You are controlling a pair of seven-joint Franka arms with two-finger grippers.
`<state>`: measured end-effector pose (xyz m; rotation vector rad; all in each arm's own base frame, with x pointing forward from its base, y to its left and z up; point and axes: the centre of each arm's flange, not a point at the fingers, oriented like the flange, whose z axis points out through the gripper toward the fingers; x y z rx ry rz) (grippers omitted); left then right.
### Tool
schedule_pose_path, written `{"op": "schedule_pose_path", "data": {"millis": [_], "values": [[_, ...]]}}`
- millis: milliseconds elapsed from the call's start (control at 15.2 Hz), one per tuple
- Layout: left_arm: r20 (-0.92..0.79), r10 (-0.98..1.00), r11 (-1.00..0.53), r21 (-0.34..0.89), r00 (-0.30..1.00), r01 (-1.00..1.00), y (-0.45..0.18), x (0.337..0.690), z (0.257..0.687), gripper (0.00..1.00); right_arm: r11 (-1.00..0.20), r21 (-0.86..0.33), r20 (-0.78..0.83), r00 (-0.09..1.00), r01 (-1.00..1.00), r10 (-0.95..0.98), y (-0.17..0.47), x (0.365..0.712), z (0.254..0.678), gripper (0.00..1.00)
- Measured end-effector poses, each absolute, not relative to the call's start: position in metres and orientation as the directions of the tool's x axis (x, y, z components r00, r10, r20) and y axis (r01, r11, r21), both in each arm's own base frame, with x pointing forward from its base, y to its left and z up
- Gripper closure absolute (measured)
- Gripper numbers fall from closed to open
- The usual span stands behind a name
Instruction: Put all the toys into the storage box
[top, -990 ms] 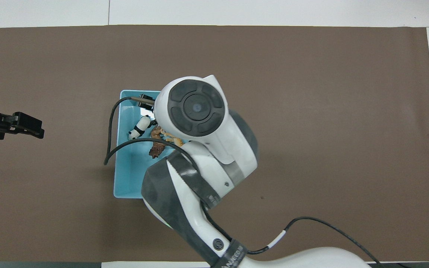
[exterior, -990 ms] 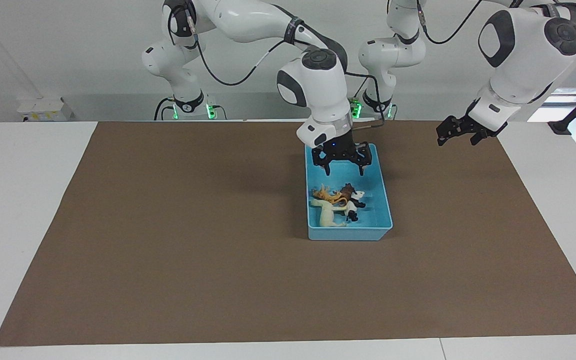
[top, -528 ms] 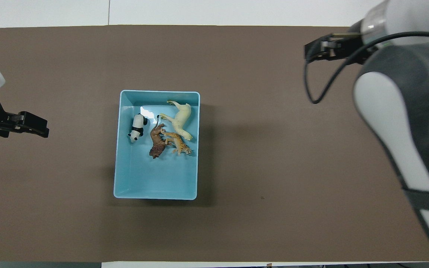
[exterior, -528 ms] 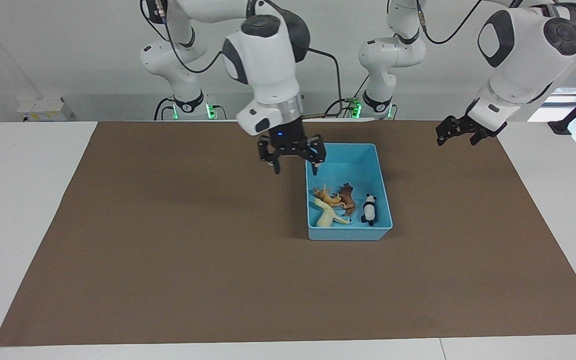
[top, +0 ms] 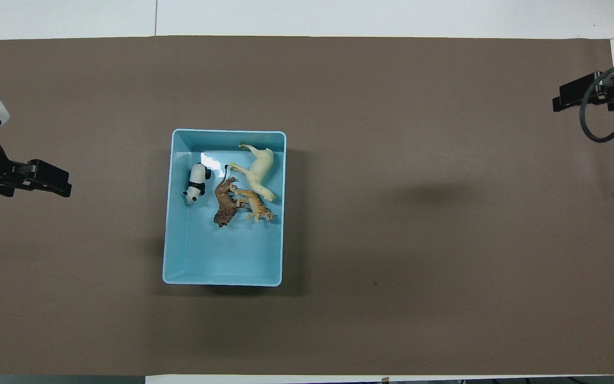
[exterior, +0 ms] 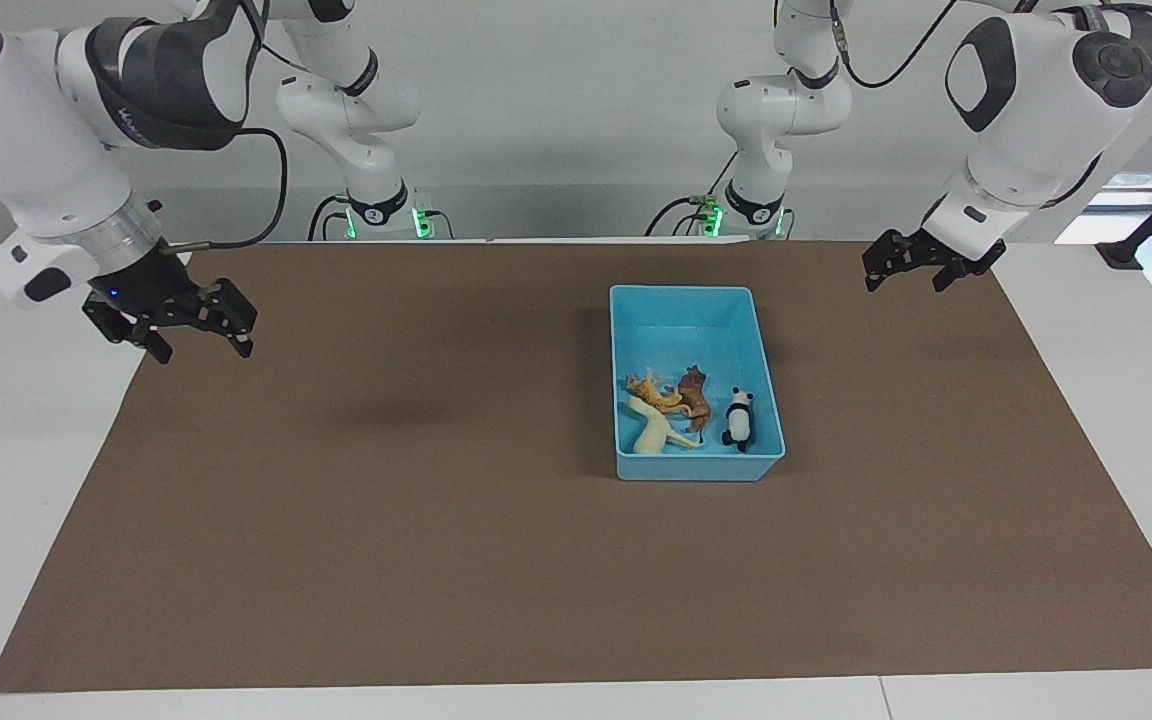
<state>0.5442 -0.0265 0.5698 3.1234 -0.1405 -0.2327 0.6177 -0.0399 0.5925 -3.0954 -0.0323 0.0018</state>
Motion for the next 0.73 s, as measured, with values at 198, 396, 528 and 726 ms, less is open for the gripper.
{"op": "schedule_pose_path", "data": {"millis": [198,396,528,726], "values": [[-0.124,-0.090,-0.996,0.012,0.988,-0.089,-0.027,0.546,0.580,0.00,-0.999,-0.027,0.002,1.000,0.026,0.026,-0.041,0.606,0.607,0.00],[-0.100,-0.091,-0.996,0.011,0.991,-0.090,-0.027,0.548,0.590,0.00,-1.000,-0.006,-0.012,1.000,0.004,0.004,-0.058,0.589,0.610,0.00],[-0.085,-0.091,-0.996,0.011,0.992,-0.090,-0.027,0.550,0.593,0.00,-1.000,0.029,-0.022,1.000,-0.001,-0.001,-0.067,0.574,0.610,0.00],[-0.077,-0.092,-0.996,0.010,0.993,-0.091,-0.028,0.551,0.593,0.00,-1.000,0.029,-0.024,1.000,-0.007,-0.008,-0.073,0.546,0.609,0.00]]}}
